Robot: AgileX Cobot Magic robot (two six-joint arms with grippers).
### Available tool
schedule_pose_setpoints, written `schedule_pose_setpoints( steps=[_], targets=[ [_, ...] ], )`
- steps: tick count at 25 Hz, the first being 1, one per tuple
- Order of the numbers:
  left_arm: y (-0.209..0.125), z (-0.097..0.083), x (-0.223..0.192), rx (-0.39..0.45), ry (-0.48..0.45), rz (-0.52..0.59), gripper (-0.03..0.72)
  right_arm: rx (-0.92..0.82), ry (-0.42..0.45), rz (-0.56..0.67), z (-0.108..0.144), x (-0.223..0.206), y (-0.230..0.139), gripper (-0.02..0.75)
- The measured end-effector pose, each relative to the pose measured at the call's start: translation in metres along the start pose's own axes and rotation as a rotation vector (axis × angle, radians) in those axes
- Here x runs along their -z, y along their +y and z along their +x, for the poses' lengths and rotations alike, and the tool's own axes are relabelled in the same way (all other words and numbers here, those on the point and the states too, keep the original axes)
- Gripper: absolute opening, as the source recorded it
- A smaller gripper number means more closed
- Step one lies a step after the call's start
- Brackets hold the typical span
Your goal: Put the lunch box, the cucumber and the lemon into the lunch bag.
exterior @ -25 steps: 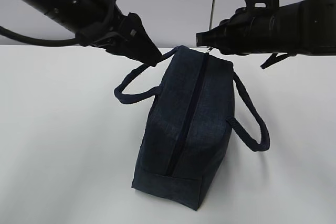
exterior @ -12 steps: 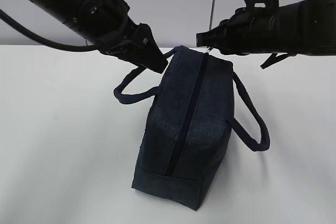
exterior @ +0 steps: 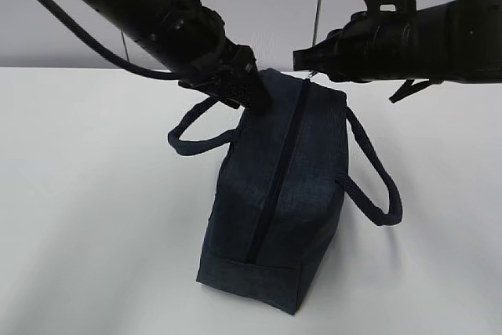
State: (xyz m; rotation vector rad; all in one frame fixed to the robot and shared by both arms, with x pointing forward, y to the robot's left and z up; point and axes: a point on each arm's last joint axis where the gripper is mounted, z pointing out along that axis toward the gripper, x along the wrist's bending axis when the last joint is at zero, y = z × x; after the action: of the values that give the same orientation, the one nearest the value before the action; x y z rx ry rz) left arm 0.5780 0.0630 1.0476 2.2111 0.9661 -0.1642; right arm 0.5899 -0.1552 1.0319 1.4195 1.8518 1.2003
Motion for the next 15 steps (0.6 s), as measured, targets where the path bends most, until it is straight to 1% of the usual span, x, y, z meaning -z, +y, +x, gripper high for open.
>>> schedule_pose_setpoints(
  steps=[5,7,9,13,15],
  targets=[
    [-0.005,0.008,-0.013,0.029,0.007,0.039,0.379,0.002,0.000,0.000,0.000,0.000,0.000,0.000],
    [-0.005,0.009,-0.014,0.034,0.015,0.047,0.347,0.003,0.000,0.000,0.000,0.000,0.000,0.000],
    [-0.005,0.009,-0.014,0.033,0.017,0.049,0.268,0.003,0.005,-0.001,0.000,0.000,0.000,0.000],
    [-0.005,0.010,-0.013,0.026,0.023,0.055,0.059,0.004,0.005,-0.001,0.000,0.000,0.000,0.000],
    [-0.006,0.010,-0.013,0.020,0.027,0.063,0.013,0.005,0.005,-0.001,0.000,0.000,0.000,0.000]
  ],
)
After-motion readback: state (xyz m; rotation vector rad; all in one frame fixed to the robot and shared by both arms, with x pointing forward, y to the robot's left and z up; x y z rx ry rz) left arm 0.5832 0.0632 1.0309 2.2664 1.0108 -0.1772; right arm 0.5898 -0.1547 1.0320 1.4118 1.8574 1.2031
